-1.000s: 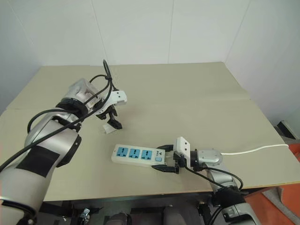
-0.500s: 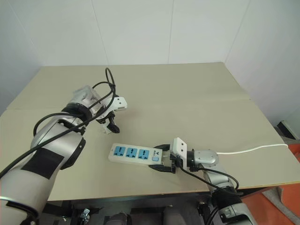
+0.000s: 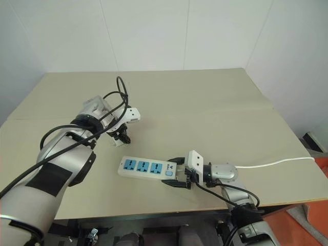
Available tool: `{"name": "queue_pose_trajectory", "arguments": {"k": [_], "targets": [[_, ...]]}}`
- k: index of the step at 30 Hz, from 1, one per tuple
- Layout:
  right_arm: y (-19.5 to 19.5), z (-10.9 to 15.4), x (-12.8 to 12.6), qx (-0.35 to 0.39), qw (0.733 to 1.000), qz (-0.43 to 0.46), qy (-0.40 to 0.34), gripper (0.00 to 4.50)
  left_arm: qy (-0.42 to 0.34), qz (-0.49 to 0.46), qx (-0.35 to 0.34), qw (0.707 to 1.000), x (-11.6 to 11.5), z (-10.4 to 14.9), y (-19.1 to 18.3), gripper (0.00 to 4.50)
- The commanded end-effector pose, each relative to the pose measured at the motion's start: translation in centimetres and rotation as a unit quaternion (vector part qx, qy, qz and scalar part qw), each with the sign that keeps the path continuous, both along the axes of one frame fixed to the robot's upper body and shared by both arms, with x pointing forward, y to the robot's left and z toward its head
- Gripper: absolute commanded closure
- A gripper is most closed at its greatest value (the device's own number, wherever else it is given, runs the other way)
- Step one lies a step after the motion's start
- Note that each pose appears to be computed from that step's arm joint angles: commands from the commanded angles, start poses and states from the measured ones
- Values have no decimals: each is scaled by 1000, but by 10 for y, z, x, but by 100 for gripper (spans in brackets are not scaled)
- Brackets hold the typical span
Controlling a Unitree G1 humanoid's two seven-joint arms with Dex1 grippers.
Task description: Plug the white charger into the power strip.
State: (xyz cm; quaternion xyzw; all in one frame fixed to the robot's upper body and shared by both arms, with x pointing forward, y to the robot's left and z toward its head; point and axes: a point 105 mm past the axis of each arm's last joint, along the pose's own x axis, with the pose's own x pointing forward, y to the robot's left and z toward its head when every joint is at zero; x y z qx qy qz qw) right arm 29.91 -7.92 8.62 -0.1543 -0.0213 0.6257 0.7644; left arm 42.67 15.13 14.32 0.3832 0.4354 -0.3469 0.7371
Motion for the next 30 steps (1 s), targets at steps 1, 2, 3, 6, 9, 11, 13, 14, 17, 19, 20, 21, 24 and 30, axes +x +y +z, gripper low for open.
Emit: {"name": "queue_pose_trajectory", "arguments": {"k": [1, 2, 3, 6, 9, 11, 13, 14, 17, 19, 20, 21, 24, 30], "targets": [[2, -8, 0, -17, 1000, -4, 1, 108, -8, 5, 8, 1000, 2, 2, 1, 327], [2, -8, 0, -17, 1000, -5, 1, 108, -10, 6, 10, 1000, 2, 2, 2, 348], [3, -8, 0, -16, 1000, -5, 2, 108, -11, 6, 13, 1000, 2, 1, 2, 348], [3, -9, -1, -15, 1000, -5, 4, 108, -21, 1, 7, 1000, 4, 3, -1, 348], [3, -9, -3, -16, 1000, -5, 4, 108, -48, -7, -17, 999, 10, 12, -8, 348], [2, -9, -4, -16, 1000, -6, 4, 108, -66, -13, -68, 995, 13, 27, -20, 348], [0, -9, -5, -17, 1000, -7, 4, 108, -92, -21, -119, 988, 17, 44, -29, 348], [0, -9, -5, -17, 1000, -7, 4, 108, -105, -25, -171, 979, 18, 59, -36, 348], [-3, -6, -8, -16, 1000, -3, 5, 108, -137, -66, -310, 938, 14, 97, -50, 348], [-5, -5, -9, -17, 1000, 0, 4, 108, -136, -88, -395, 904, 7, 115, -53, 348], [-5, -5, -9, -19, 1000, 2, 5, 108, -153, -112, -449, 874, 3, 126, -56, 348], [-6, -5, -9, -22, 1000, 4, 5, 108, -182, -134, -485, 845, -1, 134, -57, 348], [-5, -3, -5, -29, 999, 13, 4, 108, -221, -211, -580, 755, -30, 149, -58, 348], [2, -2, 6, -34, 999, 36, 11, 108, -164, -263, -674, 670, -87, 123, -53, 348]]}}
